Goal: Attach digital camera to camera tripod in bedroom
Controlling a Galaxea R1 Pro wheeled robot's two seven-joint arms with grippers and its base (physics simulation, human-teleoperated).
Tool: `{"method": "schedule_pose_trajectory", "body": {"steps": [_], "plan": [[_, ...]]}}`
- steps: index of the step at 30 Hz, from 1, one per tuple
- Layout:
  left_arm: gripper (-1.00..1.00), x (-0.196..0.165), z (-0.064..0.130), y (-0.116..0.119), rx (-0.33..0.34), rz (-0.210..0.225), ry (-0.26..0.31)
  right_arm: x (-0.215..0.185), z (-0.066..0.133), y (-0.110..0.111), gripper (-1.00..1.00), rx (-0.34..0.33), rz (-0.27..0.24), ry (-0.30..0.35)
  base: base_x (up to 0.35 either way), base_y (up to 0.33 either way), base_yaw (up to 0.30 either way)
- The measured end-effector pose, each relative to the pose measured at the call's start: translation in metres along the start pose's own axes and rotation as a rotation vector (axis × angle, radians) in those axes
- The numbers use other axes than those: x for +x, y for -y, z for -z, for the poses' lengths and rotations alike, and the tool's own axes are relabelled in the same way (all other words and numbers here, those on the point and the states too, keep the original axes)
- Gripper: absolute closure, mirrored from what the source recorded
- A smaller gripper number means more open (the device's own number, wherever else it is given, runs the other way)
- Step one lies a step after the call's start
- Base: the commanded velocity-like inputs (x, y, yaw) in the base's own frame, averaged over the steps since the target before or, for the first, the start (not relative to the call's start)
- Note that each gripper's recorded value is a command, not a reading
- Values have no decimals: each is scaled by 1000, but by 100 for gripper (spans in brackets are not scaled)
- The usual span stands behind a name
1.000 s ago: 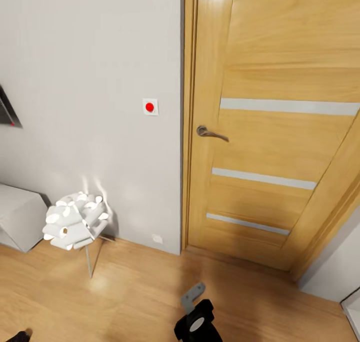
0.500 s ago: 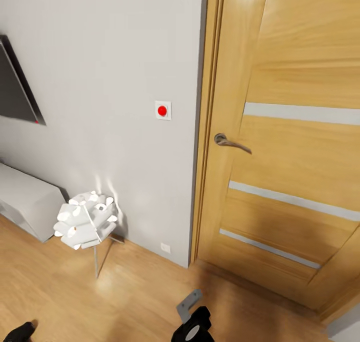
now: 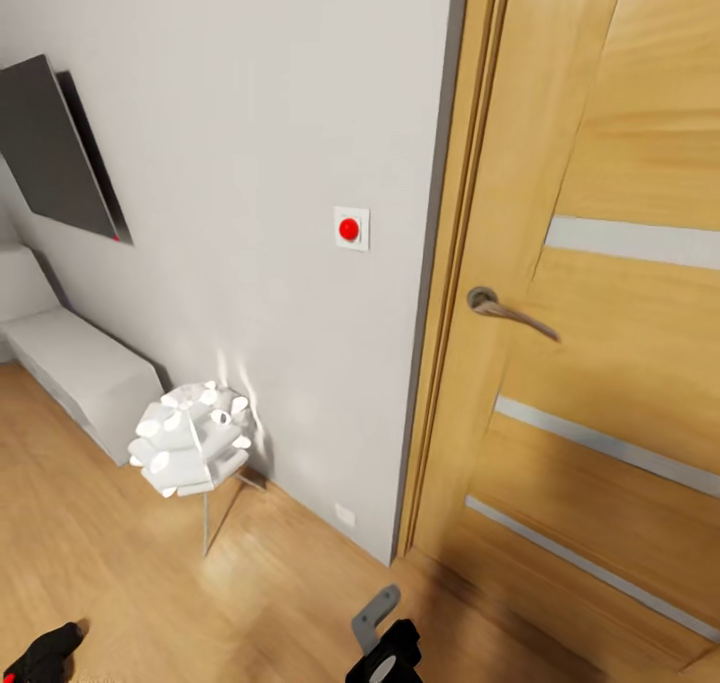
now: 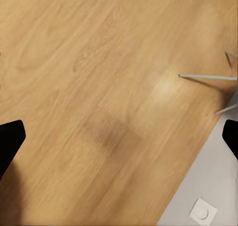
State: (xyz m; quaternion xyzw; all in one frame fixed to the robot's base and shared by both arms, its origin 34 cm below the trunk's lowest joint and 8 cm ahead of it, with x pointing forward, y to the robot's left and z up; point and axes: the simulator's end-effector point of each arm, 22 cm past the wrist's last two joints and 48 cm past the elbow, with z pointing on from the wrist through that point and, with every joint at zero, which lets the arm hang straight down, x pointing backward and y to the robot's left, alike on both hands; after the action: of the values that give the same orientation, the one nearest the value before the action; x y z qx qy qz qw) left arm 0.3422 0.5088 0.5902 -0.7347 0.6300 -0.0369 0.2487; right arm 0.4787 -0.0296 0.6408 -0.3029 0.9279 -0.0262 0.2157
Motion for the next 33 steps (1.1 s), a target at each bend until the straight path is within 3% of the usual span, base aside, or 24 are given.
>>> {"method": "schedule_pose_trajectory", "body": {"steps": [13, 33], "plan": [[-100, 6, 0, -8, -24, 0, -9, 5, -6, 1, -100, -2, 0, -20, 305, -72, 300], [-100, 7, -1, -11, -34, 0, -10, 16, -12, -6, -100, -26, -6, -49, 157, 278, 297]]}}
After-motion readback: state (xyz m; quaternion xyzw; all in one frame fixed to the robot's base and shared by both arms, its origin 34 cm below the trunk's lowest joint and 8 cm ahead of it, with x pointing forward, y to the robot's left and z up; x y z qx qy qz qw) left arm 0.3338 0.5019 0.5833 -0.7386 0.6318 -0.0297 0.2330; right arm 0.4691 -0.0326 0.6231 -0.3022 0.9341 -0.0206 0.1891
